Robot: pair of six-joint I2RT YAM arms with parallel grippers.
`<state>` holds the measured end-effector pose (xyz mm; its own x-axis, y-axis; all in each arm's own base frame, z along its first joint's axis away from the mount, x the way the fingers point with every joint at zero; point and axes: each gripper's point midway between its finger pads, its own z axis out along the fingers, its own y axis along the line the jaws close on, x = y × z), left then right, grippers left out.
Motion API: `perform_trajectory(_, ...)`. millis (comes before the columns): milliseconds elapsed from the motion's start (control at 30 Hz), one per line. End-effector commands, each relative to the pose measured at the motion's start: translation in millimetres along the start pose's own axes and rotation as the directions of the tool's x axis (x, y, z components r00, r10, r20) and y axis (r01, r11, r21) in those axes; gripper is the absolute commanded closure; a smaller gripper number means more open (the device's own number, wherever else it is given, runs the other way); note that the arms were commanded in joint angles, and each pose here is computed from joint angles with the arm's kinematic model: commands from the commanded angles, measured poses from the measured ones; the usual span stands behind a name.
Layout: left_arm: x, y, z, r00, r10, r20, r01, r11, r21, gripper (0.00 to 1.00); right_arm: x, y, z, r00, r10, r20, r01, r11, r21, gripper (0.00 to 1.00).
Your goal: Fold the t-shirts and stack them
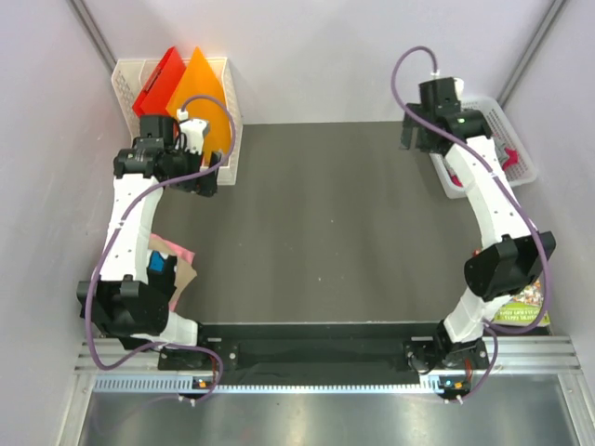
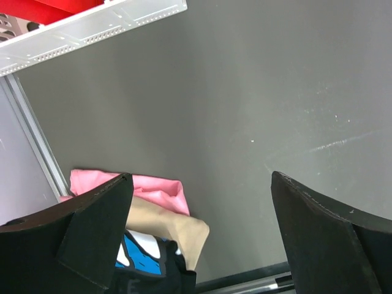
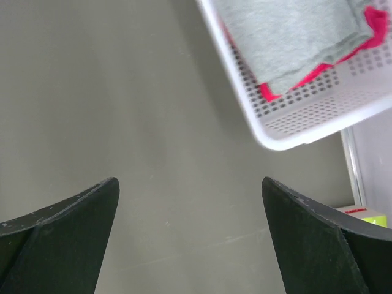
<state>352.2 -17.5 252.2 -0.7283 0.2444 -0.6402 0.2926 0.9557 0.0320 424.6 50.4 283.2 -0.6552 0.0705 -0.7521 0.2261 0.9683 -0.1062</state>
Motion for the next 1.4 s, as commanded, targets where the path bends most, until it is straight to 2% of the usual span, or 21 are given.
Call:
perform_trajectory(0, -18, 7, 3, 0.997, -0.007, 0.077, 0.009, 1.0, -0.029, 0.01, -34, -61, 18, 0.979, 0.171, 0.113, -0.181, 0.98, 0.083, 0.0)
perform_trajectory(67, -14, 7, 10, 0.999, -0.017, 0.041, 0.018, 1.0, -0.024, 0.01, -45, -107, 45, 0.944, 0.298, 0.142, -0.315, 0.942, 0.114, 0.0)
perform_trajectory(233, -5, 19, 17, 1.0, -0.012, -0.004, 0.011, 0.997, -0.073, 0.01, -44, -159, 114, 0.905, 0.411, 0.113, -0.426, 0.881, 0.206, 0.01)
perform_trajectory(333, 0, 22, 16, 1.0, 0.005, 0.004, -0.004, 0.996, -0.093, 0.01, -31, -172, 152, 0.86, 0.506, 0.065, -0.509, 0.846, 0.157, 0.01)
perform_trajectory(500, 10, 25, 18, 1.0, 0.013, -0.003, -0.013, 0.994, -0.109, 0.01, -12, -175, 200, 0.846, 0.533, 0.007, -0.528, 0.835, 0.154, 0.03)
perform_trajectory(667, 31, 21, 35, 0.998, -0.01, -0.056, 0.005, 0.997, -0.083, 0.01, -4, -174, 221, 0.852, 0.523, -0.031, -0.513, 0.844, 0.154, 0.04)
perform_trajectory(800, 44, 18, 47, 0.996, -0.019, -0.083, 0.013, 0.998, -0.066, 0.01, 9, -177, 239, 0.833, 0.549, -0.063, -0.538, 0.832, 0.139, 0.05)
perform_trajectory(1000, 63, 18, 61, 0.992, -0.038, -0.122, 0.03, 0.998, -0.061, 0.01, 13, -165, 260, 0.824, 0.559, -0.094, -0.554, 0.829, 0.077, 0.24)
perform_trajectory(1167, 70, 20, 63, 0.988, -0.053, -0.148, 0.044, 0.997, -0.064, 0.01, 24, -163, 271, 0.828, 0.548, -0.118, -0.542, 0.836, 0.083, 0.3)
perform_trajectory(1333, 74, 23, 63, 0.985, -0.059, -0.163, 0.046, 0.996, -0.077, 0.01, 37, -159, 280, 0.824, 0.546, -0.152, -0.54, 0.837, 0.082, 0.32)
perform_trajectory(1367, 74, 23, 62, 0.985, -0.057, -0.161, 0.045, 0.996, -0.078, 0.01, 38, -159, 281, 0.823, 0.546, -0.156, -0.54, 0.838, 0.082, 0.35)
